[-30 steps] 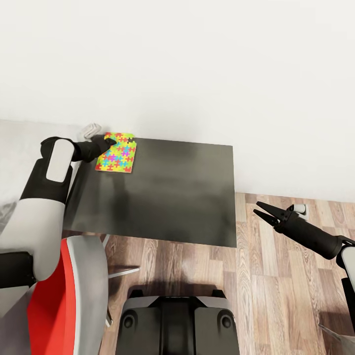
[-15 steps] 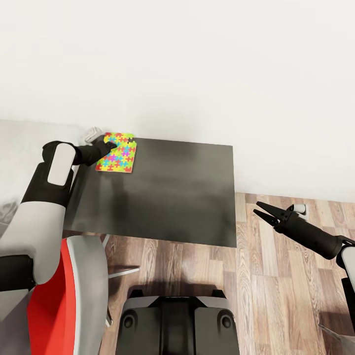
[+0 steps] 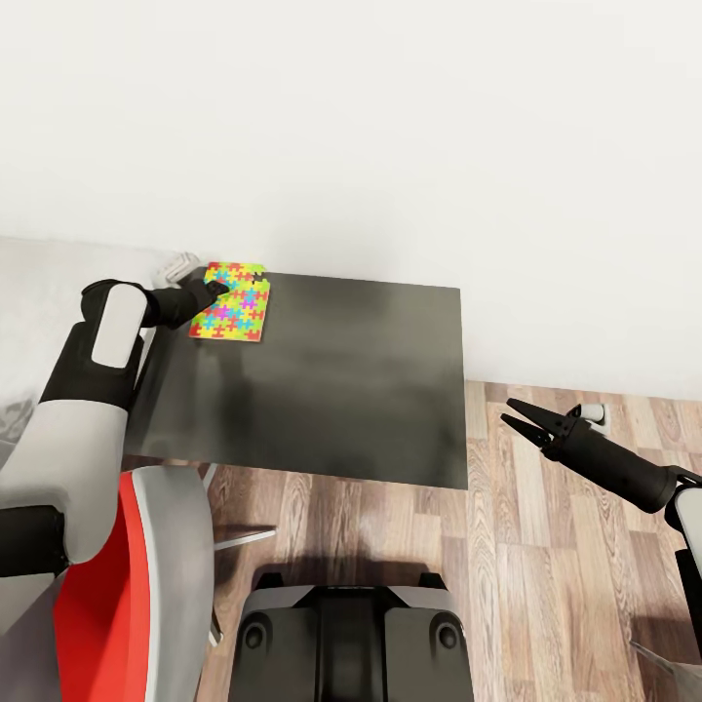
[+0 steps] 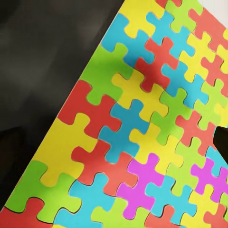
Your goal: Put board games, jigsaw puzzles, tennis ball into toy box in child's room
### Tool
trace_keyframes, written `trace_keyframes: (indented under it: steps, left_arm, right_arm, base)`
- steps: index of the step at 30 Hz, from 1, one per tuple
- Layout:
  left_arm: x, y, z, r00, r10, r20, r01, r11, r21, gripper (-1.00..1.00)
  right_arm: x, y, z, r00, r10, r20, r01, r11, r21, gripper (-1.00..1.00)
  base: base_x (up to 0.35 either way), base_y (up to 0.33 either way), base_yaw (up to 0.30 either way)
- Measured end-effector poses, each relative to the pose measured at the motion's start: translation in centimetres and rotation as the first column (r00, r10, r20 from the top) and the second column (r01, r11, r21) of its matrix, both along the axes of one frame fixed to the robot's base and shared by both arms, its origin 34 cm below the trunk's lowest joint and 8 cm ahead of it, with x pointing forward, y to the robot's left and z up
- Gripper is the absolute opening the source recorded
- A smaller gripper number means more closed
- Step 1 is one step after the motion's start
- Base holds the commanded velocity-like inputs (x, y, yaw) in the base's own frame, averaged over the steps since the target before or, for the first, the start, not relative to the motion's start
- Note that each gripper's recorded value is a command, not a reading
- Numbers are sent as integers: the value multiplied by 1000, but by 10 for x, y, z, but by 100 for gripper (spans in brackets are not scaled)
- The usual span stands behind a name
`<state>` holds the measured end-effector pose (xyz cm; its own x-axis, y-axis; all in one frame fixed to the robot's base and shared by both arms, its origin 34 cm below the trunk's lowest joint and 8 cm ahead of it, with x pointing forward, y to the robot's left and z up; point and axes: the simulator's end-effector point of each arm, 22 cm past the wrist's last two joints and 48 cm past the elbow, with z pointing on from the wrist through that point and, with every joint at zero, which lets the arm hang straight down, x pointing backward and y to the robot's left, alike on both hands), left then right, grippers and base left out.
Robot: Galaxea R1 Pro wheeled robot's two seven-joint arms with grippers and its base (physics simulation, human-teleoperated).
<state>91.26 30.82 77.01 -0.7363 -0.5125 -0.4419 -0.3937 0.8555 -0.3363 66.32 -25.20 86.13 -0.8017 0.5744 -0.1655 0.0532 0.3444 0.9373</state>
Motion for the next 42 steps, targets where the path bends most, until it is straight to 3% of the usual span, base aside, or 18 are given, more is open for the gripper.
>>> trace_keyframes:
  steps: [11, 22, 26, 42]
  left_arm:
    - [-1, 0, -1, 1000, -1, -1, 1, 1000, 1, 100]
    - [-5, -1, -7, 1000, -3, -9, 3, 1000, -3, 100]
    - [-8, 4, -8, 1000, -10, -18, 10, 1000, 28, 100]
    - [-6, -2, -7, 1000, -9, -7, 9, 1000, 8, 100]
  right_arm:
    - [0, -1, 0, 1000, -1, 0, 1, 1000, -1, 100]
    - [0, -1, -2, 1000, 0, -3, 0, 1000, -3, 100]
    - [-1, -2, -2, 1000, 0, -3, 0, 1000, -4, 100]
    - [-1, -1, -3, 1000, -1, -6, 1, 1000, -2, 100]
  base:
    - [0, 0, -43]
    - [0, 0, -222]
    - [0, 0, -241]
    - [0, 0, -63]
